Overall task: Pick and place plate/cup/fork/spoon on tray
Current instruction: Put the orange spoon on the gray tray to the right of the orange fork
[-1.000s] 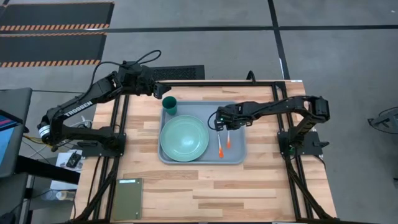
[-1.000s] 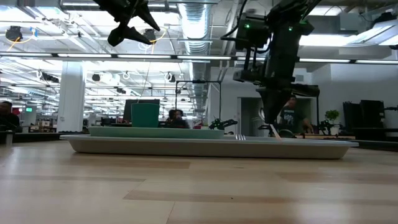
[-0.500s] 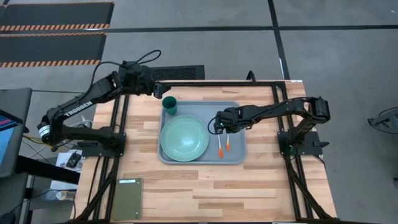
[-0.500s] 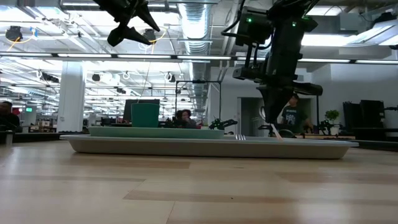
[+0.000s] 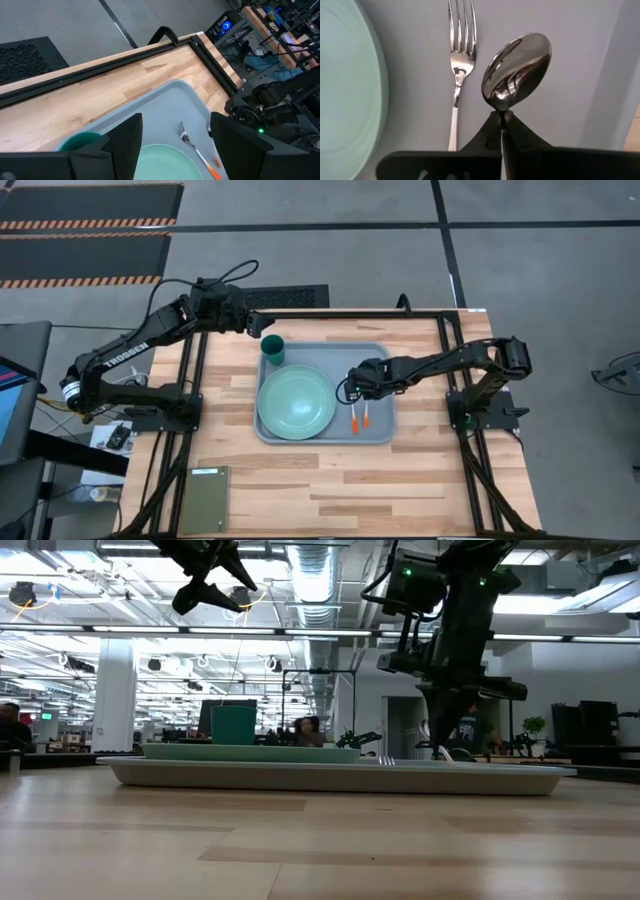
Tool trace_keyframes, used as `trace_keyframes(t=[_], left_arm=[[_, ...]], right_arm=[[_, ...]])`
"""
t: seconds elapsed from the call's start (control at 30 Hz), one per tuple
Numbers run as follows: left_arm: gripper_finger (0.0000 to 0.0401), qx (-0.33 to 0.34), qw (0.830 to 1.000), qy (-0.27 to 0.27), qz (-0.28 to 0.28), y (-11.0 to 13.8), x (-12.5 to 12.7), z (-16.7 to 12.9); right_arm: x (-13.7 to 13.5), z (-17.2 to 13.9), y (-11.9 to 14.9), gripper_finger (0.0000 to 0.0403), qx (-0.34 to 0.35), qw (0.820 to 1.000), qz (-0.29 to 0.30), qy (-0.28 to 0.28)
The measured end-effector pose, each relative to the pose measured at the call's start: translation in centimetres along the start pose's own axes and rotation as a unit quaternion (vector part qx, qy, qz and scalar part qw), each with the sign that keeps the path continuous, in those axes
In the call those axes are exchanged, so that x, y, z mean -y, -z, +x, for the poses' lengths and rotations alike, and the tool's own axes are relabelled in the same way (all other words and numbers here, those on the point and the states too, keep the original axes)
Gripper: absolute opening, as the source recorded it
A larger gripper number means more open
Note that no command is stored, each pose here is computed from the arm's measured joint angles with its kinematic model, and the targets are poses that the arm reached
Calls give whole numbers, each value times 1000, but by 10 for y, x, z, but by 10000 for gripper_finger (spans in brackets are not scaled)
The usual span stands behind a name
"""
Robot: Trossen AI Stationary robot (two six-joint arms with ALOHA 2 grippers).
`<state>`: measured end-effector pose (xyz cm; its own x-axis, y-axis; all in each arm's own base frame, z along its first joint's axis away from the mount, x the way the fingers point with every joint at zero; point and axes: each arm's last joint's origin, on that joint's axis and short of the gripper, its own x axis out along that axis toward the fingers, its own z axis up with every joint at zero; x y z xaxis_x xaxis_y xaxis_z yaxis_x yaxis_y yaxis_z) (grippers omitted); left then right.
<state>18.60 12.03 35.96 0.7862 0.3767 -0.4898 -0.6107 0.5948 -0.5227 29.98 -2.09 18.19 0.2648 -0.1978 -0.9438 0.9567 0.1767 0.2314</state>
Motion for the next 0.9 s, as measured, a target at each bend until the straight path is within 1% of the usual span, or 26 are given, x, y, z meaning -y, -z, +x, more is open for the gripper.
trace_keyframes(t=[0.1, 0.2, 0.33, 0.57, 0.77, 0.9], left_arm=[[220, 0, 1000, 0, 0, 0, 0, 0], [220, 0, 1000, 0, 0, 0, 0, 0], [220, 0, 1000, 0, 0, 0, 0, 0], [220, 1, 1000, -1, 0, 0, 0, 0], [220, 0, 1000, -1, 0, 0, 0, 0], [220, 0, 1000, -1, 0, 0, 0, 0]], right_arm=[[-1, 2, 2, 8, -1, 1000, -4, 0], [-1, 10, 5, 8, -6, 1000, -5, 12], [-5, 20, 8, 8, -16, 1000, -14, 8], [-4, 21, 3, 8, -17, 1000, -7, 8], [-4, 23, 5, 8, -33, 999, -9, 14], [-4, 23, 5, 16, -33, 999, -8, 13]])
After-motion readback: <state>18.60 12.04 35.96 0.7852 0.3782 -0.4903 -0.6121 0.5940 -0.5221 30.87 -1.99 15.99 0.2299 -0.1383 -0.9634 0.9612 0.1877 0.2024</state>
